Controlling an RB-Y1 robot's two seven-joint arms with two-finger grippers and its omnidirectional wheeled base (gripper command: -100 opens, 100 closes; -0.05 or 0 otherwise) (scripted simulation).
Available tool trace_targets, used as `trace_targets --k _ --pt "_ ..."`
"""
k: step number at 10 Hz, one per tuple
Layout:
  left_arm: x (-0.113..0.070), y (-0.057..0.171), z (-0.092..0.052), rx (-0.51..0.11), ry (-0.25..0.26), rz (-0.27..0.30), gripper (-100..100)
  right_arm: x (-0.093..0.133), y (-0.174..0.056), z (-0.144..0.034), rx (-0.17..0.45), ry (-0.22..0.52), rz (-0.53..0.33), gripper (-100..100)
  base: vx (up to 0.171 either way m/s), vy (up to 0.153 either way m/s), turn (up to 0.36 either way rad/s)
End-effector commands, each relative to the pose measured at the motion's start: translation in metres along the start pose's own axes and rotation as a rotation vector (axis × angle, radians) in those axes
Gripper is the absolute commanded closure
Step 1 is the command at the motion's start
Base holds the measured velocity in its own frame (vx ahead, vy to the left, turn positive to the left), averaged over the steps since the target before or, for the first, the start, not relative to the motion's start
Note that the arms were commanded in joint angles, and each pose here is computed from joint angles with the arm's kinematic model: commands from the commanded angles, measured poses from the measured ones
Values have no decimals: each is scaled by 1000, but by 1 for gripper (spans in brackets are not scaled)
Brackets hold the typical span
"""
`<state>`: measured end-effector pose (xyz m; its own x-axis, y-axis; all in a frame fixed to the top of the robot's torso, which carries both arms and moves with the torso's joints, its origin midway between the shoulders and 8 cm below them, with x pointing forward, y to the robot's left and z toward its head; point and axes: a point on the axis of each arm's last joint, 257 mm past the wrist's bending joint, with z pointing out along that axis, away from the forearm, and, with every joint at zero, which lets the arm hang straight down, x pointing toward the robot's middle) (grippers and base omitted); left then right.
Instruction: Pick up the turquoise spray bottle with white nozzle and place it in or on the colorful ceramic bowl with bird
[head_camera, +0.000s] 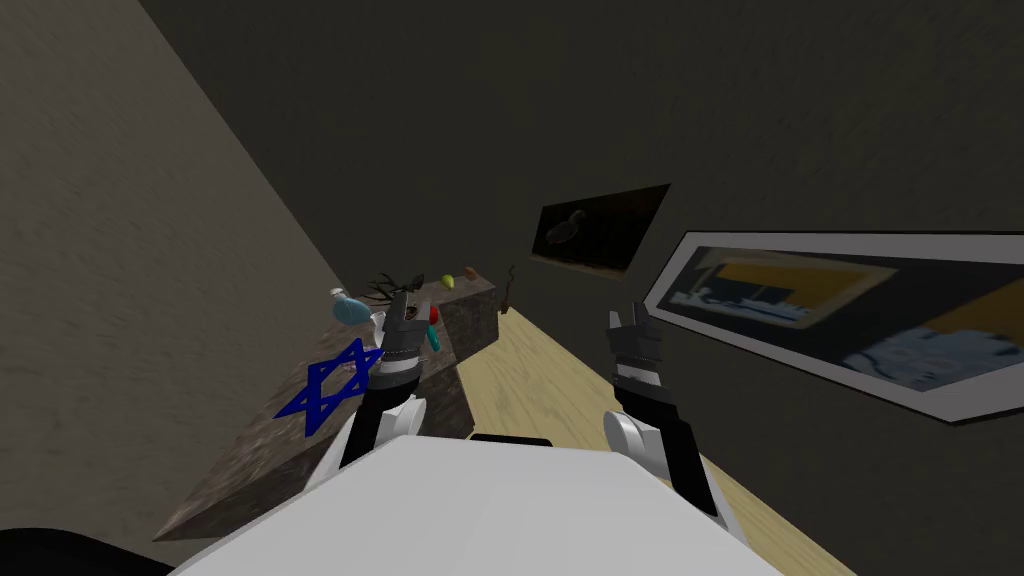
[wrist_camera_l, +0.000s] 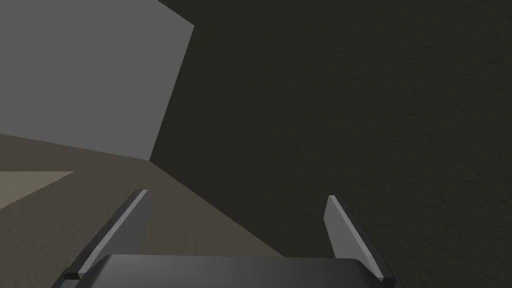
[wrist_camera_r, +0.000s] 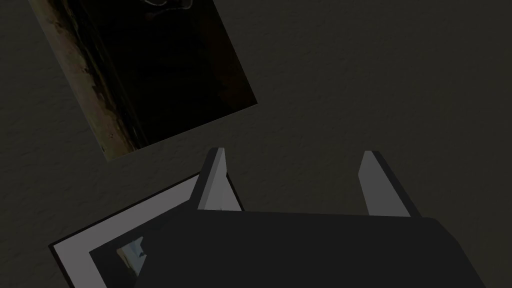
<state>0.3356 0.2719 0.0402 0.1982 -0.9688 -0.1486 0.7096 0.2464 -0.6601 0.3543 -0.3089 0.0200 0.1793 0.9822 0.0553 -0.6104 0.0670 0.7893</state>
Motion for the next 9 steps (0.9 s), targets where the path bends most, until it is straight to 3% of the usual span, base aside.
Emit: trace_targets --k 1,6,9 --pt "0 11 -7 -41 29 12 -100 0 0 0 0 0 0 0 27 -19 20" --pt "-11 60 -42 -228 106 60 -100 0 0 0 0 0 0 0 60 -45 16" --pt "-24 93 -72 -369 152 104 -100 0 0 0 0 0 0 0 61 -57 6"
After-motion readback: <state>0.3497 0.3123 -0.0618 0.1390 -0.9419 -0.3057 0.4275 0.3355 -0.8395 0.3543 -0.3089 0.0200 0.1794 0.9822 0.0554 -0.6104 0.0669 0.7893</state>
